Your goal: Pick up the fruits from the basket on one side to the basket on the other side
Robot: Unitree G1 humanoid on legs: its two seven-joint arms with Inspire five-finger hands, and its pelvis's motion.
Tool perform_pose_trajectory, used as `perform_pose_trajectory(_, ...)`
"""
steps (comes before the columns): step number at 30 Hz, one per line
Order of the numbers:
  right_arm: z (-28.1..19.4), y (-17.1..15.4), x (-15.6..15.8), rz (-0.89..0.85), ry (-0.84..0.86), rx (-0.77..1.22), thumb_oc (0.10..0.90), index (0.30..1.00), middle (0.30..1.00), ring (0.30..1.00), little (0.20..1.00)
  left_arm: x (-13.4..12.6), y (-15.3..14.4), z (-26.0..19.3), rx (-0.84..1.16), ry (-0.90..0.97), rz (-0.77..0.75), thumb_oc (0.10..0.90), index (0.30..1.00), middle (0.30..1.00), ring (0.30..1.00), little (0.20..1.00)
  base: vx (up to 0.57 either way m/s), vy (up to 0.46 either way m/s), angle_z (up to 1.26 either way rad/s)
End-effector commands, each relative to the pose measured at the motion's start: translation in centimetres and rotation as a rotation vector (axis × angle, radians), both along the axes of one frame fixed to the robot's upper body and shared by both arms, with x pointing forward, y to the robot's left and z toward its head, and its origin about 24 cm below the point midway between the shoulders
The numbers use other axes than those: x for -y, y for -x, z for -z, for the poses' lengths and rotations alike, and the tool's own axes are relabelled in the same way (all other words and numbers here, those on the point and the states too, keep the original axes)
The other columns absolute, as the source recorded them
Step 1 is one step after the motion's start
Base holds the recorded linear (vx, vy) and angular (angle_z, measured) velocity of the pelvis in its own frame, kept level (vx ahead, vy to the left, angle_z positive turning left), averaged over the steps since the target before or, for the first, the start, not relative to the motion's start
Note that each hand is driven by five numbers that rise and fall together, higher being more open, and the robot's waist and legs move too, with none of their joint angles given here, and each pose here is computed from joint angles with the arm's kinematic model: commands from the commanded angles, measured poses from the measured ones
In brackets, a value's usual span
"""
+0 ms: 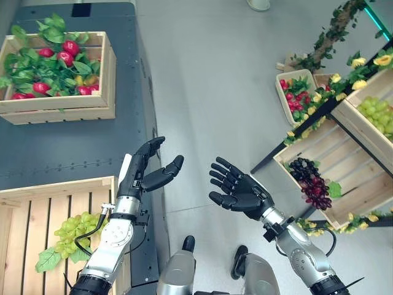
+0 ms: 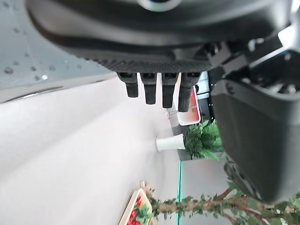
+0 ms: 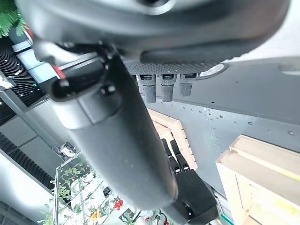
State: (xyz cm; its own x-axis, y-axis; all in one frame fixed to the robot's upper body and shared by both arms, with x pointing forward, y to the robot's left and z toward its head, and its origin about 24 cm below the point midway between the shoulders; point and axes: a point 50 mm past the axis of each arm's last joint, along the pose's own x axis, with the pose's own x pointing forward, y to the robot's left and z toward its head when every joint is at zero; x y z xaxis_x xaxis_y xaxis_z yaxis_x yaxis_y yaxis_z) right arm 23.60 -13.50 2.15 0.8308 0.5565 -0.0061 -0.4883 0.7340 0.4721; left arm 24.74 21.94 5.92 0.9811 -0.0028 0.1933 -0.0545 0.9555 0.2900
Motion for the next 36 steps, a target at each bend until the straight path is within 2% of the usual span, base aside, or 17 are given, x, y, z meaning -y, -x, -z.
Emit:
perform_pose_trajectory(1,-0.2,0.4,0.0,0.029,-0.03,0.04,0.8,0.9,0.9,0.9,0.9,2.6,0.0,-3.0,0.19,0.008,0.128,0.8,0.9,0.9,0.9,0.9,0.1,-0.293,1.36)
perform_pose_trajectory(7,0.4,1.3,1.0,0.004,0.077,0.039,0.8,0.9,0.9,0.9,0.9,1.9,0.3,-3.3,0.195,0.023,0.109,0.8,0.9,0.9,0.9,0.9,0.05,-0.367,1.17)
perform_pose_trajectory(12,-0.3,0.6,1.6,-0.048,0.192,0.086,0.8,0.9,0.9,0.9,0.9,1.1,0.3,-3.9,0.21,0.055,0.073,0.8,0.9,0.9,0.9,0.9,0.0,-0.374,0.54)
perform_pose_trajectory(19,-0.4,-0.3,1.9,-0.062,0.263,0.117,0.8,0.9,0.9,0.9,0.9,2.3,-0.3,-4.0,0.221,0.087,0.104,0.8,0.9,0.9,0.9,0.9,-0.04,-0.188,0.52)
perform_pose_trajectory(28,0.8,0.1,2.4,-0.022,0.231,0.046,0.8,0.9,0.9,0.9,0.9,2.5,-0.5,-5.2,0.254,0.076,0.145,0.8,0.9,0.9,0.9,0.9,-0.02,0.004,1.02)
perform_pose_trajectory(36,2.1,0.7,2.5,0.104,0.17,-0.052,0.8,0.9,0.9,0.9,0.9,2.6,-0.3,-4.5,0.237,0.057,0.186,0.8,0.9,0.9,0.9,0.9,0.07,0.279,1.04)
